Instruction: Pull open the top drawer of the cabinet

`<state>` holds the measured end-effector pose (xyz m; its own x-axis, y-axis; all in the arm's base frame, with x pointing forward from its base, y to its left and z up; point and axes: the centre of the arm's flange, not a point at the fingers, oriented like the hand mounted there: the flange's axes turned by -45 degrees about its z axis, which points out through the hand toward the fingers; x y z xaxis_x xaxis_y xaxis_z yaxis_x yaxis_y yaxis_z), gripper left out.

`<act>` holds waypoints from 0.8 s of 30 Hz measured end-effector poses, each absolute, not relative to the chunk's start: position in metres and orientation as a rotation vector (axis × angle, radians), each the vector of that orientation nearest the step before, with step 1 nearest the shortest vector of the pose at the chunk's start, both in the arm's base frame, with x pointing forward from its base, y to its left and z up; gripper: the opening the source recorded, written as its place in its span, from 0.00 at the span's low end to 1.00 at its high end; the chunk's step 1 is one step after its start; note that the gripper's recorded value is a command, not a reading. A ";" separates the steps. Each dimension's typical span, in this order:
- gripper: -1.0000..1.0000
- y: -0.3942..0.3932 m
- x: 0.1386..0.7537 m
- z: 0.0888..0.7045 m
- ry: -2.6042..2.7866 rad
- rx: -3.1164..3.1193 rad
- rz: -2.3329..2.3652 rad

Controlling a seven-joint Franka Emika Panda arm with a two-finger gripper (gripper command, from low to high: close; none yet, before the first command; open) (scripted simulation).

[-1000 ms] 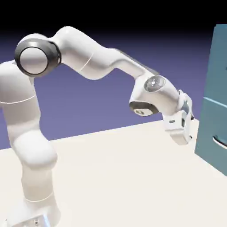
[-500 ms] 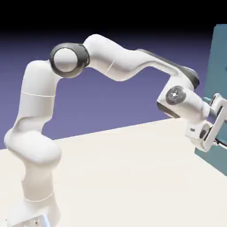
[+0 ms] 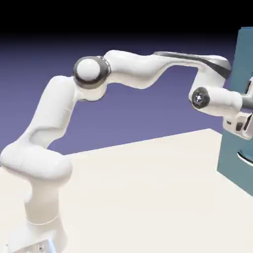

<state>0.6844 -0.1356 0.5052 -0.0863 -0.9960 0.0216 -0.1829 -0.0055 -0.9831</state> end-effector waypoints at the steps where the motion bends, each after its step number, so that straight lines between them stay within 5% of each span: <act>1: 0.50 -0.125 0.690 0.512 1.375 -1.291 -1.199; 6: 0.50 -0.059 0.715 0.544 1.209 -1.210 -1.209; 15: 0.50 -0.059 0.761 0.545 1.207 -1.210 -1.210; 16: 0.00 -0.059 0.765 0.544 1.209 -1.210 -1.209; 24: 0.00 -0.059 0.733 0.544 1.208 -1.209 -1.209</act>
